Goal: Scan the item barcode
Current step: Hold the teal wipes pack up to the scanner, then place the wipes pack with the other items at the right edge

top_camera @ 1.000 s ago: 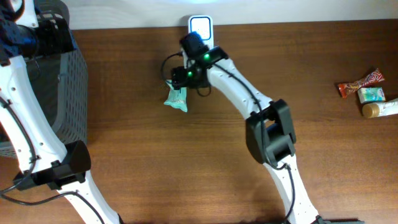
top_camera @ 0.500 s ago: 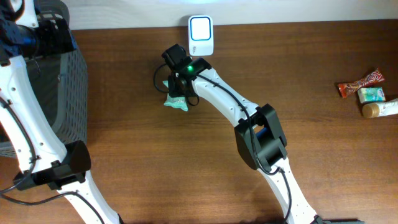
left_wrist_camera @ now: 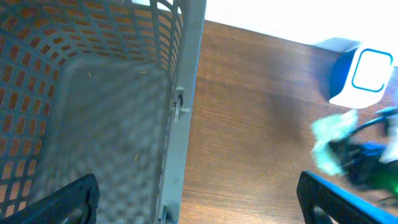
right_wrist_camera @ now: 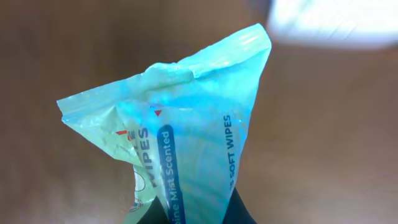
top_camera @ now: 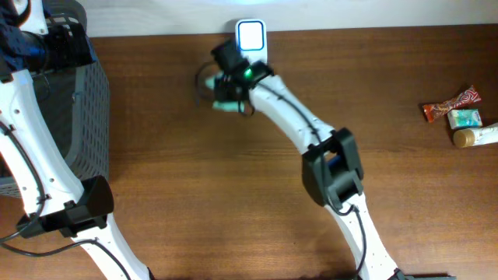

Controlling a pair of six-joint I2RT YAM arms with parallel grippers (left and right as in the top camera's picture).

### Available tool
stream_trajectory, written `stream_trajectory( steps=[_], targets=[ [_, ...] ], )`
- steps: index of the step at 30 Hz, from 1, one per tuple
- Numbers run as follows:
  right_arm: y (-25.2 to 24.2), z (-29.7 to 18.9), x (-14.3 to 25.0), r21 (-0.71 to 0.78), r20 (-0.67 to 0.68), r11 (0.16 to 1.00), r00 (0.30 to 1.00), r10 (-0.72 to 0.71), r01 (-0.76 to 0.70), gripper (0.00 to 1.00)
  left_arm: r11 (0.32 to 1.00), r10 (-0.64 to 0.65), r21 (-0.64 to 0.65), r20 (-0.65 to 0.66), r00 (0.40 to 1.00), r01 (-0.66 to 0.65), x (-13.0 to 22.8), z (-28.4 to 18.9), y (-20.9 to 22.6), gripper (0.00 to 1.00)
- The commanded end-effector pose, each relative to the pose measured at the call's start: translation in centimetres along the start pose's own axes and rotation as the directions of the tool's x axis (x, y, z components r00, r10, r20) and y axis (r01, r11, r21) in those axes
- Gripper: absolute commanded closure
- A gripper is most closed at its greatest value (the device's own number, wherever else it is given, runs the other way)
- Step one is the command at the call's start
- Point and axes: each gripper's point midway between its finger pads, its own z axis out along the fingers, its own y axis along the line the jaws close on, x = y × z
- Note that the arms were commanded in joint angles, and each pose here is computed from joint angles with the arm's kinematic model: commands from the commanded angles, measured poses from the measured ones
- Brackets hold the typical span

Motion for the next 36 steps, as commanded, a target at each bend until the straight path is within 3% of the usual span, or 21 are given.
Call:
stream_trajectory(
  steps=[1,7,15,18,20,22,24,27,31,33,34,36],
  targets=[
    [-6.8,-5.1,-9.4,0.129,0.273,0.988,0.961,0.048,-0.086,0.96,1.0,-0.006,-0.009,0.027,1.0,0.006,-0.1,-1.3,0.1,0.01],
    [-11.7,-3.6,-12.5,0.136,0.369,0.983,0.927,0.063,-0.12,0.96,1.0,-0.005,-0.009,0.027,1.0,0.005,-0.1,-1.3,0.1,0.01],
    [-9.5,-2.7,-12.8,0.086,0.381,0.995,0.925,0.007,-0.043,0.96,1.0,-0.005,-0.009,0.027,1.0,0.005,-0.1,-1.3,0.1,0.01],
    [-12.7,-4.5,-13.4,0.214,0.405,0.971,0.914,0.01,-0.106,0.96,1.0,-0.005,-0.009,0.027,1.0,0.005,-0.1,-1.3,0.1,0.01],
    [-17.5,-7.9,-13.6,0.371,0.437,0.901,0.898,0.044,-0.225,0.96,1.0,-0.006,-0.009,0.027,1.0,0.006,-0.1,-1.3,0.1,0.01],
    [-26.3,-13.9,-11.6,0.541,0.495,0.704,0.851,0.175,-0.46,0.96,1.0,-0.006,-0.009,0.027,1.0,0.006,-0.1,-1.3,0.1,0.01],
    [-30.9,-15.7,-9.8,0.602,0.452,0.639,0.864,0.222,-0.479,0.96,1.0,-0.005,-0.009,0.027,1.0,0.005,-0.1,-1.3,0.1,0.01],
    [-40.8,-18.5,-3.5,0.728,0.337,0.474,0.861,0.381,-0.495,0.96,1.0,-0.005,-0.009,0.027,1.0,0.005,-0.1,-1.3,0.1,0.01],
    [-49.4,-21.3,3.7,0.819,0.252,0.32,0.799,0.546,-0.477,0.96,1.0,-0.006,-0.009,0.027,1.0,0.006,-0.1,-1.3,0.1,0.01],
    [-52.5,-23.0,6.0,0.829,0.265,0.26,0.756,0.599,-0.496,0.84,1.0,-0.005,-0.009,0.027,1.0,0.005,-0.1,-1.3,0.1,0.01],
    [-53.6,-23.6,6.9,0.824,0.275,0.241,0.734,0.621,-0.512,0.67,1.0,-0.005,-0.009,0.027,1.0,0.005,-0.1,-1.3,0.1,0.01],
    [-55.2,-24.4,8.4,0.811,0.279,0.223,0.693,0.665,-0.541,0.51,1.0,-0.005,-0.009,0.027,1.0,0.005,-0.1,-1.3,0.1,0.01]
  ],
)
